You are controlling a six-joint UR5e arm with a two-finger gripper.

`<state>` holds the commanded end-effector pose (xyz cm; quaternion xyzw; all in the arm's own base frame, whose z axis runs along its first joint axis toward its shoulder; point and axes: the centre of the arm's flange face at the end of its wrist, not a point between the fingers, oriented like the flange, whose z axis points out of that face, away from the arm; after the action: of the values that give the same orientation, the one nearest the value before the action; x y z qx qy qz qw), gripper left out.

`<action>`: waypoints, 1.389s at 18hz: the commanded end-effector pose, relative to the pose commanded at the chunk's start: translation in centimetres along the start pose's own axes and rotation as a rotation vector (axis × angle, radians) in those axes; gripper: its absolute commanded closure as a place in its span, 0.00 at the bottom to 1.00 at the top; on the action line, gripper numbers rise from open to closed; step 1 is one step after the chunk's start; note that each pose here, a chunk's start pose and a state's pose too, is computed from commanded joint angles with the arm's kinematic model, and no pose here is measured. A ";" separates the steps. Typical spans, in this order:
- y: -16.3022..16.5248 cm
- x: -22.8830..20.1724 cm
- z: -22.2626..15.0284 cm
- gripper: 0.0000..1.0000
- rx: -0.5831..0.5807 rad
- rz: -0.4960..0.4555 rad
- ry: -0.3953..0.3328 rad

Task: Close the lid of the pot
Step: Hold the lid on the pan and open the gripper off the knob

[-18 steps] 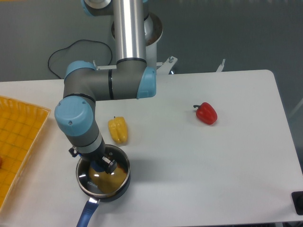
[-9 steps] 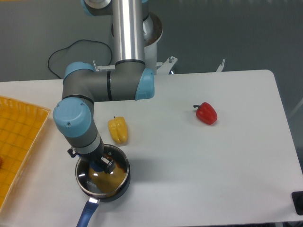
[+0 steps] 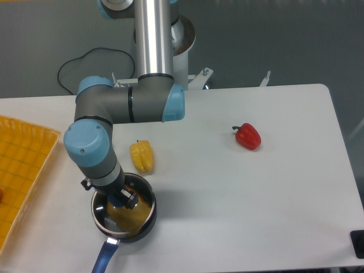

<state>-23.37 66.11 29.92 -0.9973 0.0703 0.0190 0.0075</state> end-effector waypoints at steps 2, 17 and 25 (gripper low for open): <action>0.0 0.0 -0.1 0.40 0.002 -0.003 0.000; 0.0 -0.7 -0.5 0.40 0.013 0.018 -0.009; 0.1 -0.9 0.0 0.40 0.008 0.017 -0.005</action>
<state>-24.25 66.17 29.99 -0.9966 0.0787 0.0212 0.0113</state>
